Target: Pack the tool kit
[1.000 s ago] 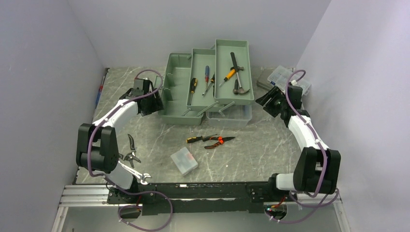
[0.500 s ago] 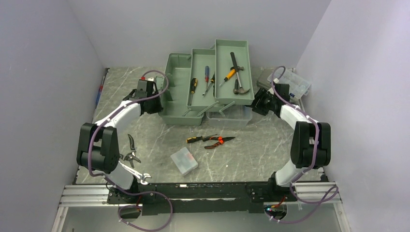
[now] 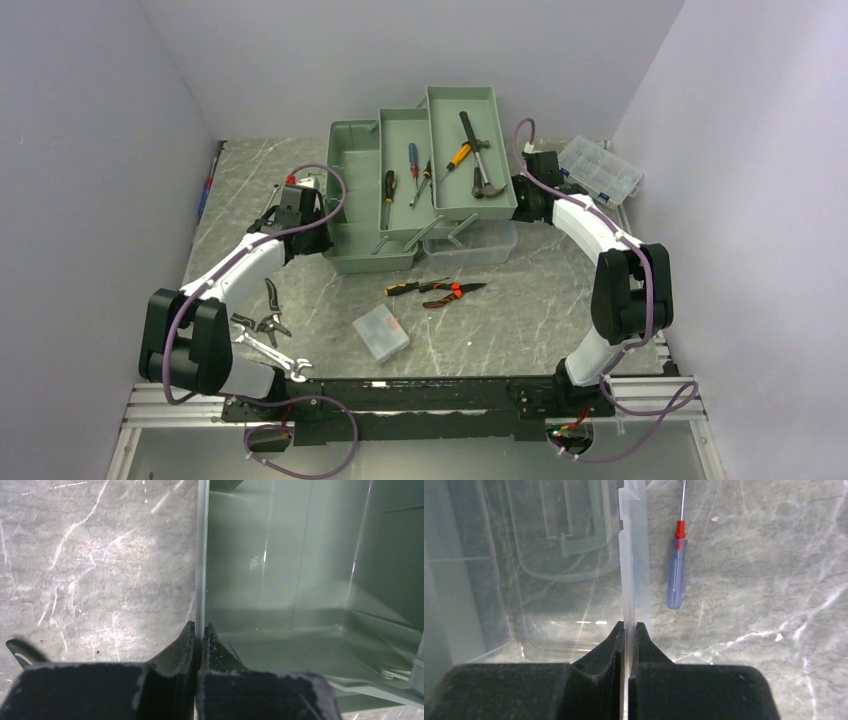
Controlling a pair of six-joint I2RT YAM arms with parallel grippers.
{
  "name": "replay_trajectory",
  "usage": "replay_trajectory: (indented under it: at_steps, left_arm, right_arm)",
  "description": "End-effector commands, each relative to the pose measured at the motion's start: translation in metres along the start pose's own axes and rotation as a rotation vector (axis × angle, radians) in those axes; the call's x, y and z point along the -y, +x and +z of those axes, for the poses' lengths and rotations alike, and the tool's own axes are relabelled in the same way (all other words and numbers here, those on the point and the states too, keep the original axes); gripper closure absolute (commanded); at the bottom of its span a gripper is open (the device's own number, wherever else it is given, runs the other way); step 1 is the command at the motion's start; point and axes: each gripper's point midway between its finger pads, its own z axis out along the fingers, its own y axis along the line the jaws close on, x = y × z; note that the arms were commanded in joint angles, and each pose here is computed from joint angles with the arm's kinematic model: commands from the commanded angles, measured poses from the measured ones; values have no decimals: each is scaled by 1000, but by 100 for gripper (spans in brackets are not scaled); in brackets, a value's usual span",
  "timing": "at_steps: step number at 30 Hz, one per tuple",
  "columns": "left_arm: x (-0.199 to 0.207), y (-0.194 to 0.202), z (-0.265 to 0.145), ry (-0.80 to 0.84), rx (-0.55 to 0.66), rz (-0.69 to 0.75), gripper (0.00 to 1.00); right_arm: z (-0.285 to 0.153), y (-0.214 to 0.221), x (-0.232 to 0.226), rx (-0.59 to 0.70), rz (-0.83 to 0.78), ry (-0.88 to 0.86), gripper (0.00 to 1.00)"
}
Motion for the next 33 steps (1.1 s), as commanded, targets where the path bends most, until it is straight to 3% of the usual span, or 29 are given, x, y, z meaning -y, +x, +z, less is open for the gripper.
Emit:
replay_trajectory:
  at_steps: [1,16,26,33]
  left_arm:
    - [20,-5,-15,70,32,-18,100]
    - [36,-4,-12,105,23,-7,100]
    - [88,13,-13,234,-13,9,100]
    - [125,23,-18,332,-50,5,100]
  right_arm:
    - [-46,-52,-22,148,-65,36,100]
    - [-123,-94,-75,315,-246,90,100]
    - [-146,-102,-122,373,-421,200,100]
    - [-164,-104,-167,430,-625,334,100]
